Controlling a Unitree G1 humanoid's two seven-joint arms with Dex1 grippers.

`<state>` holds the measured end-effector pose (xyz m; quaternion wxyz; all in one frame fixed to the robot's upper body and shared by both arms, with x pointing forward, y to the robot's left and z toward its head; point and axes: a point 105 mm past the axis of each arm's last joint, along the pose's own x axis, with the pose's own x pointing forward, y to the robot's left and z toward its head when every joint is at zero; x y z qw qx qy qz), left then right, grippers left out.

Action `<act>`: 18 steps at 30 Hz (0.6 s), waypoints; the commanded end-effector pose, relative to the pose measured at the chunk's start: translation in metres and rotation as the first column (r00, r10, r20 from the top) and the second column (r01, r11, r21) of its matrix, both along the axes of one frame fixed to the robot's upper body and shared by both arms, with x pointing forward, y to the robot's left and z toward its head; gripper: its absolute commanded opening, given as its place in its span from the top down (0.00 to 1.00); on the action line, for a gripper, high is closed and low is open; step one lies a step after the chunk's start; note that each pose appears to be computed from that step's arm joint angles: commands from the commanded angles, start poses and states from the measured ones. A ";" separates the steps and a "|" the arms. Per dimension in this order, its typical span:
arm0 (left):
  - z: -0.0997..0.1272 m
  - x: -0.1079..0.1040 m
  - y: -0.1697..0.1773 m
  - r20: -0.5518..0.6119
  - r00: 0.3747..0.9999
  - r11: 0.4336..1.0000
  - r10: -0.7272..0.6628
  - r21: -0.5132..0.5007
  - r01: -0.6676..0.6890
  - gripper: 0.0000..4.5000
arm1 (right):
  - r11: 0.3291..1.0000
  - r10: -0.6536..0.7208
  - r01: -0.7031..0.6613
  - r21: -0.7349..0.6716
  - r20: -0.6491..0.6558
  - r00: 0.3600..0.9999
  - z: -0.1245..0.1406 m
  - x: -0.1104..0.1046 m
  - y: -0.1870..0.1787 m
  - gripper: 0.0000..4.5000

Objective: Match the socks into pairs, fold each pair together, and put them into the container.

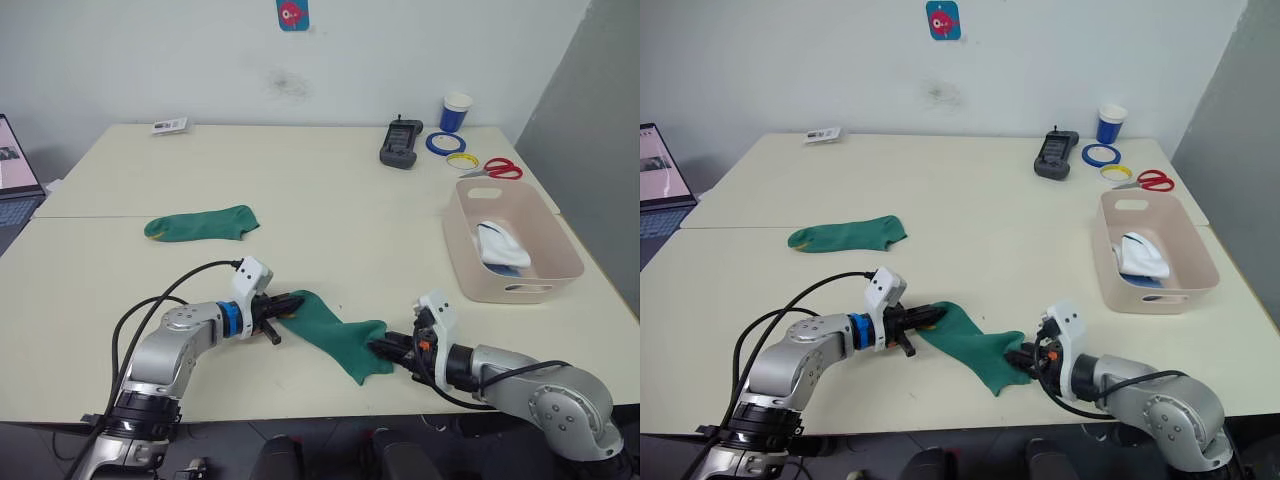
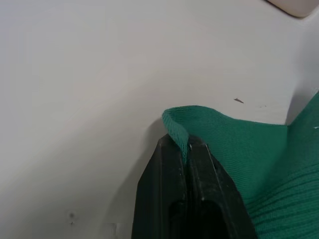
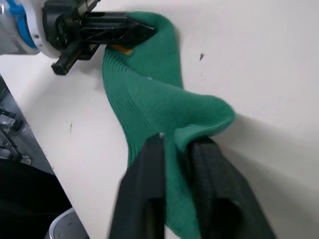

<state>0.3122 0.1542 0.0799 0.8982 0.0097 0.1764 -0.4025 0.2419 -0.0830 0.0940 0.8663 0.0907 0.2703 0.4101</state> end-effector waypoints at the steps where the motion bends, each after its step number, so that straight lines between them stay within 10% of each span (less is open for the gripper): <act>1: 0.019 -0.003 0.013 0.069 0.989 0.990 0.128 -0.066 -0.123 1.00 | 0.999 0.044 -0.044 -0.009 0.013 0.999 0.011 0.005 -0.012 0.98; 18: 0.007 -0.059 -0.005 0.044 0.915 0.906 0.400 -0.167 -0.388 1.00 | 0.962 0.225 -0.239 -0.134 -0.110 0.968 0.003 0.068 -0.026 0.98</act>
